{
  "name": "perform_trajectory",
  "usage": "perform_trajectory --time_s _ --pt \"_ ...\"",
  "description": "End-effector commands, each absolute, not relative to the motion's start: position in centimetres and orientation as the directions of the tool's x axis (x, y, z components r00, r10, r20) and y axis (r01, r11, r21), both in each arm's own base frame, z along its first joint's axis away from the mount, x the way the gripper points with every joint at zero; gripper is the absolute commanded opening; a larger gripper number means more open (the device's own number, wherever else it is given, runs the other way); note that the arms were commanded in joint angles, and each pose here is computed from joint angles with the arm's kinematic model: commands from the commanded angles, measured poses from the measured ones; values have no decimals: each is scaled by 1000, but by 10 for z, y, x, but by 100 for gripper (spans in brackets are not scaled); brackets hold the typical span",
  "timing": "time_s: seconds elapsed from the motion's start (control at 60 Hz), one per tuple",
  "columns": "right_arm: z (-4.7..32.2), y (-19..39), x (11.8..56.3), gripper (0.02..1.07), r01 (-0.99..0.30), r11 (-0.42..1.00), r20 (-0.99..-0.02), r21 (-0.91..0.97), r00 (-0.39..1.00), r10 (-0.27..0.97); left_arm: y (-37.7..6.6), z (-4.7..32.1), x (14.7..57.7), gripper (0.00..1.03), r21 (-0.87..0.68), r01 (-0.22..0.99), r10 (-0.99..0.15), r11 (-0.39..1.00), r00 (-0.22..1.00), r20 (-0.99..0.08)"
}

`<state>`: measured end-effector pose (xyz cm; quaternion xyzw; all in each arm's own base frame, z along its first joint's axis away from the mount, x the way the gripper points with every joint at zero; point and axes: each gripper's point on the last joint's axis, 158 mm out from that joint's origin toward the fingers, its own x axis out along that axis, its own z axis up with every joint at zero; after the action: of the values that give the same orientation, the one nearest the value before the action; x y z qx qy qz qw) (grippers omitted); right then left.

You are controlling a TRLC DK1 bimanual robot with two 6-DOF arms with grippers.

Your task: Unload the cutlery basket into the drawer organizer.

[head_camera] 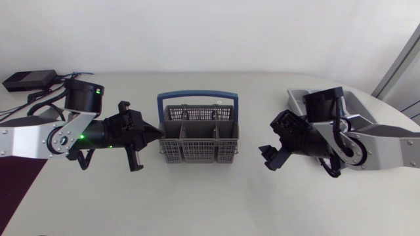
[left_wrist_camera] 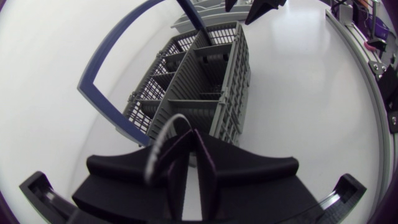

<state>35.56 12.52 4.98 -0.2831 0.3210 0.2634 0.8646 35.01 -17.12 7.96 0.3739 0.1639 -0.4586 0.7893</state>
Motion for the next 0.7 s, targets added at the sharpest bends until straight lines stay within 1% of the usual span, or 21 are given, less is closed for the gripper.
perform_trajectory --time_s 0.0,0.183,0.483,0.683 --pt "45 126 356 94 -636 702 -708 -321 653 268 -175 89 361 3 459 839 -614 291 532 -583" --pt "50 127 356 93 -633 703 -700 -324 661 272 -183 112 363 3 444 842 -635 307 529 -563" --pt "58 133 351 94 -639 695 -685 -329 668 290 -197 167 353 3 453 827 -670 332 545 -504" --pt "72 138 347 94 -640 690 -664 -337 681 308 -203 204 344 3 442 821 -688 362 555 -467"
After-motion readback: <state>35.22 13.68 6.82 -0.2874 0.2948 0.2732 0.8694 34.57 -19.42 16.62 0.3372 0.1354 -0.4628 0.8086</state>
